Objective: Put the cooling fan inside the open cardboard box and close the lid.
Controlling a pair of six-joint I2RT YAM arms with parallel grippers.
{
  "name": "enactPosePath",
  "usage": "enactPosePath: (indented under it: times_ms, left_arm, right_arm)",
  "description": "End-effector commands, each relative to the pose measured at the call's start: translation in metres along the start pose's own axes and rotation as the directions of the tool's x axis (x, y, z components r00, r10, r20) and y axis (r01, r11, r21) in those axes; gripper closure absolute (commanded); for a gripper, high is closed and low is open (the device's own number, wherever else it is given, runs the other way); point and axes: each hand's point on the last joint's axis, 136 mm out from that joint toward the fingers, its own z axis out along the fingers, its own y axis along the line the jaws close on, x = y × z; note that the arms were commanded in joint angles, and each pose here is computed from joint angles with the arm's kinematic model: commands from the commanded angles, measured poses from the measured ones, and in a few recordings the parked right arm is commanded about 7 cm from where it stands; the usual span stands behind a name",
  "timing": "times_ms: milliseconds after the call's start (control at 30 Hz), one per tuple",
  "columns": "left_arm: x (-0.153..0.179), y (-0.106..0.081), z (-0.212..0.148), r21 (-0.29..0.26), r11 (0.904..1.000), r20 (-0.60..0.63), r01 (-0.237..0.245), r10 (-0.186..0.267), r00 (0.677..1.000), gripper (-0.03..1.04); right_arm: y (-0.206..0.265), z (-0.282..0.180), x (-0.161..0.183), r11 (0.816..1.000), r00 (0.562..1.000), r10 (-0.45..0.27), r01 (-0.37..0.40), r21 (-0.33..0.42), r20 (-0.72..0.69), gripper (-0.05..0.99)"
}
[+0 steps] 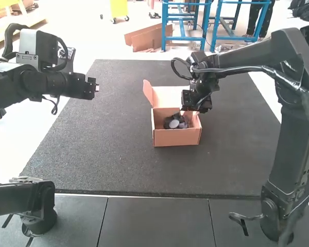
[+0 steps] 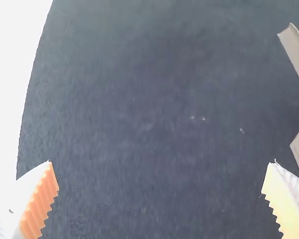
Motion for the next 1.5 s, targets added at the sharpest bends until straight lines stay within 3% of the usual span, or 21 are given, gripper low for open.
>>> enactPosePath:
  times_ms: [0,167,300,567,767,1000,1467]
  left_arm:
    - [-0.016,-0.001,-0.002,-0.001,1.0,0.035,-0.009,0.009,0.999,0.04]
    - [-0.014,-0.002,0.006,0.001,1.0,0.018,-0.008,0.008,1.0,0.04]
    - [-0.009,-0.002,0.016,0.002,1.0,-0.002,0.006,-0.006,1.0,0.04]
    - [-0.006,-0.005,0.041,-0.001,0.9991,-0.03,0.042,-0.042,0.999,0.04]
    - [-0.011,-0.024,0.058,0.021,0.9987,-0.042,0.045,-0.045,0.998,0.04]
    - [-0.022,-0.048,0.081,0.052,0.9983,-0.067,0.027,-0.023,0.997,0.04]
    - [-0.038,-0.06,0.129,0.05,0.9985,-0.089,0.022,-0.018,0.996,0.04]
  right_arm:
    - [0.01,-0.018,-0.023,0.998,0.999,0.009,-0.006,-0.068,0.039,0.08]
    - [0.019,-0.052,-0.039,0.988,0.999,0.024,-0.017,-0.153,0.044,0.04]
    - [0.005,-0.087,-0.062,0.984,0.988,0.053,-0.026,-0.178,0.145,0.04]
    - [-0.047,-0.119,-0.077,0.997,0.948,0.03,-0.005,-0.079,0.316,0.03]
    - [-0.065,-0.124,-0.075,1.0,0.925,0.013,-0.005,-0.023,0.379,0.03]
    - [-0.087,-0.128,-0.086,0.998,0.9,0.055,-0.047,-0.029,0.432,0.03]
    - [-0.082,-0.121,-0.119,0.997,0.897,0.059,-0.032,-0.068,0.438,0.03]
